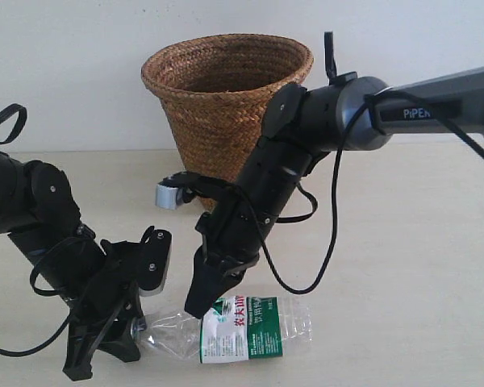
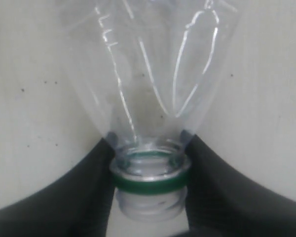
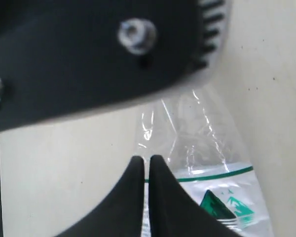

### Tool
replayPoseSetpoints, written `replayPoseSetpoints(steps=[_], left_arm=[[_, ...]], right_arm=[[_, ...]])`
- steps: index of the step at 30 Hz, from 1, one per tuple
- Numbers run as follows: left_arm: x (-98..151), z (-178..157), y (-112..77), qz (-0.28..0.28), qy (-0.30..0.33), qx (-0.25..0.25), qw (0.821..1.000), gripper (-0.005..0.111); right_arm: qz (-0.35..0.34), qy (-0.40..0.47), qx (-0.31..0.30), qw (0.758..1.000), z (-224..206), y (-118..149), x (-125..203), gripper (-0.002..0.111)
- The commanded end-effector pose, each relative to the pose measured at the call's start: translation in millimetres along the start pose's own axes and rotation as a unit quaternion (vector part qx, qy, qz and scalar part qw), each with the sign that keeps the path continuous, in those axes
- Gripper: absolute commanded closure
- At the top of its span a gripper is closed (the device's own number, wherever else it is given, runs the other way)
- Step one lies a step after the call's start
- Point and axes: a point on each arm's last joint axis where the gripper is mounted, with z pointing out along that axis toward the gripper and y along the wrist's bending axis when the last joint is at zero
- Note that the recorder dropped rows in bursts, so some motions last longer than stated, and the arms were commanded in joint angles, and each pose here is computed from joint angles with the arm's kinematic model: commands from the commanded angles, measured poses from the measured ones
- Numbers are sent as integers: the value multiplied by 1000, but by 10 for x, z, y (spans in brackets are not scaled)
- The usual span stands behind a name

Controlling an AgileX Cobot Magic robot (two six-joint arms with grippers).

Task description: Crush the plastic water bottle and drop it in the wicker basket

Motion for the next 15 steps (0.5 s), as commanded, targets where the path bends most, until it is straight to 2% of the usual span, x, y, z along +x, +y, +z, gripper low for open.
replayPoseSetpoints(steps=[1,7,12,15], left_arm=[[9,18,-28,-2,5,11,1000,102],[5,18,-28,-11,3,11,1000,102],[5,18,-35,-11,3,15,1000,102],[6,17,-44,-11,4,20,1000,102]], right_arm=[[28,18,-12,999,150,-114,89,108],[63,23,7,998,360,-315,177,108],[121,15,56,991,466,-490,221,108],[129,21,51,990,455,-508,255,108]])
